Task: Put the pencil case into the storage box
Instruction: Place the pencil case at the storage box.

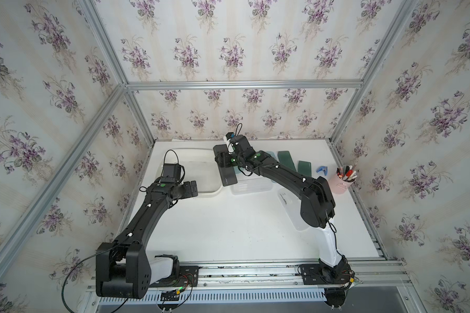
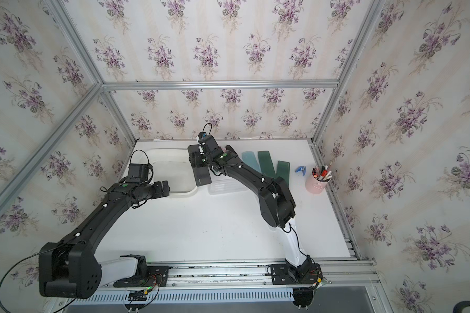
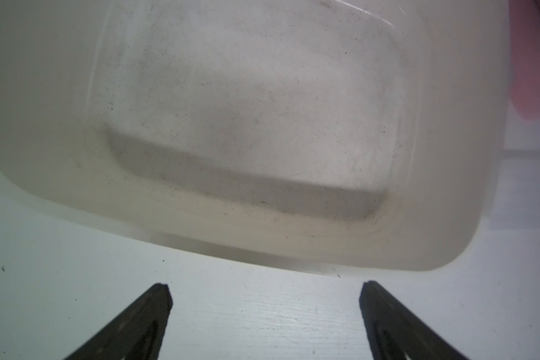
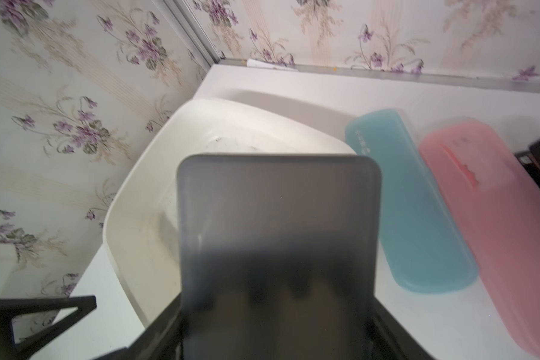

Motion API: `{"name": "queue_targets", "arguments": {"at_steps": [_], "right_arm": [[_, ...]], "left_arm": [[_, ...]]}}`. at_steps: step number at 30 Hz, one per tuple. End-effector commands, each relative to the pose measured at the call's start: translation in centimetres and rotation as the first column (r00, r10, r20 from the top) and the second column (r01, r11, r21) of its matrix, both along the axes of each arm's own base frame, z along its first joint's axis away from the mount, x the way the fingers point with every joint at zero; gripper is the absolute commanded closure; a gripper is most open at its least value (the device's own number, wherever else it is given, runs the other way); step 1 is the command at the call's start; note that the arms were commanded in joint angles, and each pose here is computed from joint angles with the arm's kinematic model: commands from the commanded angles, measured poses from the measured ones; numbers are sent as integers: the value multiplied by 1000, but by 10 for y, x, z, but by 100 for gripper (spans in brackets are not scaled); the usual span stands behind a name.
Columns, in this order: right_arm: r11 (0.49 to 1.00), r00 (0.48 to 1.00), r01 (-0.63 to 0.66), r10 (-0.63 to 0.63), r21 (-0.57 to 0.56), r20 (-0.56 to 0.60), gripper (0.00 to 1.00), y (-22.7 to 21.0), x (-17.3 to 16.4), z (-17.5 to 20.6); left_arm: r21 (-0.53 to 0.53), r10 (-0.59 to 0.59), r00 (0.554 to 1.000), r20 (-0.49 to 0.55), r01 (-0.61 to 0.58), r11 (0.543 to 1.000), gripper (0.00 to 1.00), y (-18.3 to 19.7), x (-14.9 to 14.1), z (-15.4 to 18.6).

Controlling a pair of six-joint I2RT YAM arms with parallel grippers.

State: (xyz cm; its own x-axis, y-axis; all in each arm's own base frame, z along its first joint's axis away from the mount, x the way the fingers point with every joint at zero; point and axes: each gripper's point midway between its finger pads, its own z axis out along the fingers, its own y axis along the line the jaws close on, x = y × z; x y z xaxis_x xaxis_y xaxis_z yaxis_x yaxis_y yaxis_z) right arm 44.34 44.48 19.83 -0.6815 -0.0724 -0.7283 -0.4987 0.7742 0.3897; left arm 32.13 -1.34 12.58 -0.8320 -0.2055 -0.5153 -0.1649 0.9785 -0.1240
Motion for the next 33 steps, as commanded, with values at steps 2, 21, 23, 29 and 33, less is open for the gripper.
{"name": "queue_targets", "arguments": {"at_steps": [2,21,23,29,33], "right_arm": [[995,1000,14,-15,100,13,32,26,12,14],[975,976,193,-180,112,-120,28,50,22,-60],[976,975,194,-181,100,-129,21,49,21,-63],[975,968,218,-209,52,-137,0,41,18,-68],[971,966,233,-225,48,-129,0,36,14,-64]], "left_arm": [[28,32,999,17,-32,999,1,8,4,2],[31,47,999,21,-48,998,1,16,1,-2],[31,47,999,12,-48,998,1,16,1,-5],[30,42,999,-2,-42,999,1,16,0,-12],[26,38,999,-6,-37,999,1,15,-1,-15]]}}
